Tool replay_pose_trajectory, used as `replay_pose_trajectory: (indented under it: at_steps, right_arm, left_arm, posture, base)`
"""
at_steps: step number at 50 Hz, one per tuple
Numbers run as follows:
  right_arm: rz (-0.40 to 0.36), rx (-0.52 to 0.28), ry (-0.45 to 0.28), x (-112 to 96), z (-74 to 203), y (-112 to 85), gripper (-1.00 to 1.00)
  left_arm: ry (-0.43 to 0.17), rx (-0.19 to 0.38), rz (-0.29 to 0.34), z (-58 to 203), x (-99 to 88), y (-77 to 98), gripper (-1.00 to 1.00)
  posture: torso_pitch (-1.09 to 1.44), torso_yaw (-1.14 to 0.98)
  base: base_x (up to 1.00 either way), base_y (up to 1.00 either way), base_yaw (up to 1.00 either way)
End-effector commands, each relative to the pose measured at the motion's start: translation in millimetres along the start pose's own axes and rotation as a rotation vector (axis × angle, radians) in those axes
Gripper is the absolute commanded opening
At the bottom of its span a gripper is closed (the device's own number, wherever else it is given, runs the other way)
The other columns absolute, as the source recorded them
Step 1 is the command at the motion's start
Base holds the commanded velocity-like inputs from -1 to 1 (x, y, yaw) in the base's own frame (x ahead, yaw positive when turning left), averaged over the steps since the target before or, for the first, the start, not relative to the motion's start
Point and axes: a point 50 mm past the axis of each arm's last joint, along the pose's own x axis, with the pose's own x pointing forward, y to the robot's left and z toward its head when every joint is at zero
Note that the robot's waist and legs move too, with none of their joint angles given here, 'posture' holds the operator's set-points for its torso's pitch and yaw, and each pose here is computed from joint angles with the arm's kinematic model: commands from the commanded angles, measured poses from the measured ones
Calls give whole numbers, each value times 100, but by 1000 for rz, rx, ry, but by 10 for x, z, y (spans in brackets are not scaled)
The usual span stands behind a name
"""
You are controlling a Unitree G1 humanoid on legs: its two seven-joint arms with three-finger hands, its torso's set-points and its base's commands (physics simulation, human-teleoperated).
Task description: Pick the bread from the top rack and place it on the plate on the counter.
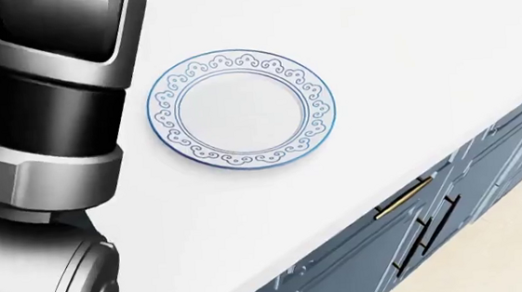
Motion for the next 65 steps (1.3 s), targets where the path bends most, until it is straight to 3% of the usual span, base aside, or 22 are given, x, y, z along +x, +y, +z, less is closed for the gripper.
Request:
replay_pose_trajectory:
  at_steps: [1, 16, 34, 53, 65]
  right_arm:
    - [-8, 3, -78, 6, 143, -18, 100]
    - [-5, 8, -70, 9, 112, -10, 100]
    - [-3, 5, -63, -17, 83, -10, 100]
    - [-3, 5, -61, -17, 50, 8, 100]
    - [-3, 5, -58, -9, 24, 22, 100]
  left_arm:
    - [-76, 34, 56, 173, -26, 93, -100]
    - [-3, 23, 151, -254, 63, 5, -100]
    - [145, 17, 300, -809, 100, 162, -100]
    - [255, -6, 315, -1112, -8, 100, -100]
    - [374, -8, 322, -1417, -113, 36, -100]
  posture:
    - [0, -66]
    - [0, -66]
    - [0, -66]
    - [0, -66]
    - [0, -66]
  base:
    - [0, 0, 0]
    - [0, 0, 0]
    - [0, 0, 0]
    - [0, 0, 0]
    - [0, 0, 0]
